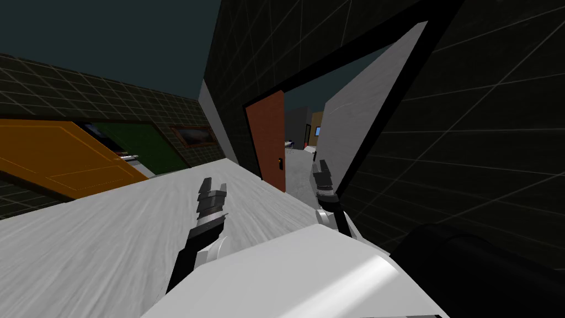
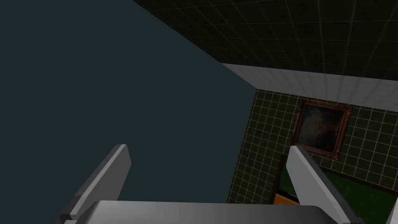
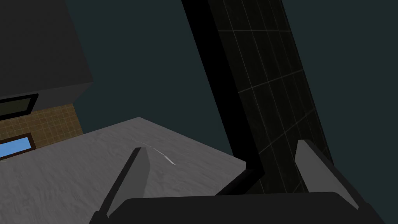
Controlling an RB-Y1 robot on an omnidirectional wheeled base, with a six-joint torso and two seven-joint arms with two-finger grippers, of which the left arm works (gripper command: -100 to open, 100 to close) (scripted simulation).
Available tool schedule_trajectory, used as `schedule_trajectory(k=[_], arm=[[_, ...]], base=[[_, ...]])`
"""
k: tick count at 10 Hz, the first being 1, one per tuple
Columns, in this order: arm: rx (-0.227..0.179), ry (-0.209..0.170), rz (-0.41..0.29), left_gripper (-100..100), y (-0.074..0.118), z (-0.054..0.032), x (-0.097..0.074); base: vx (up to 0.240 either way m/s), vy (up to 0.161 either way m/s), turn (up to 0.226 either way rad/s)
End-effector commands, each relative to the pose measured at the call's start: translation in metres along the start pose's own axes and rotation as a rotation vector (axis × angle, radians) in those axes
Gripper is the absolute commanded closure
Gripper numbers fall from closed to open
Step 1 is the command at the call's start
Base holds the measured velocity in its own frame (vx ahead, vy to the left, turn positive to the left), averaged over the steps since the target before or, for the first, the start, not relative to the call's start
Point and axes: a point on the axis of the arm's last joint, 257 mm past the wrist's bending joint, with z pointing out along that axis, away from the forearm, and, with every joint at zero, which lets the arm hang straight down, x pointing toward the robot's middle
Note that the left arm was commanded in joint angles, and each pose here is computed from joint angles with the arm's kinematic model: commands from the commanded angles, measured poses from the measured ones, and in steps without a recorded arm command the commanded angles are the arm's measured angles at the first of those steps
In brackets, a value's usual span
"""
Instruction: Push the door open
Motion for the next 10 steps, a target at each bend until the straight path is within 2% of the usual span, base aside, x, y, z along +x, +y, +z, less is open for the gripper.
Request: schedule_trajectory(k=[1, 8, 10], arm=[[-0.017, 0.023, -0.013, -100, 0.01, 0.0001, 0.009], [-0.095, 0.113, -0.068, -100, 0.054, -0.003, 0.048], [-0.128, 0.148, -0.089, -100, 0.072, -0.0058, 0.064]], base=[[0.123, 0.099, -0.084], [0.146, 0.012, -0.093], [0.126, 0.045, -0.15]])
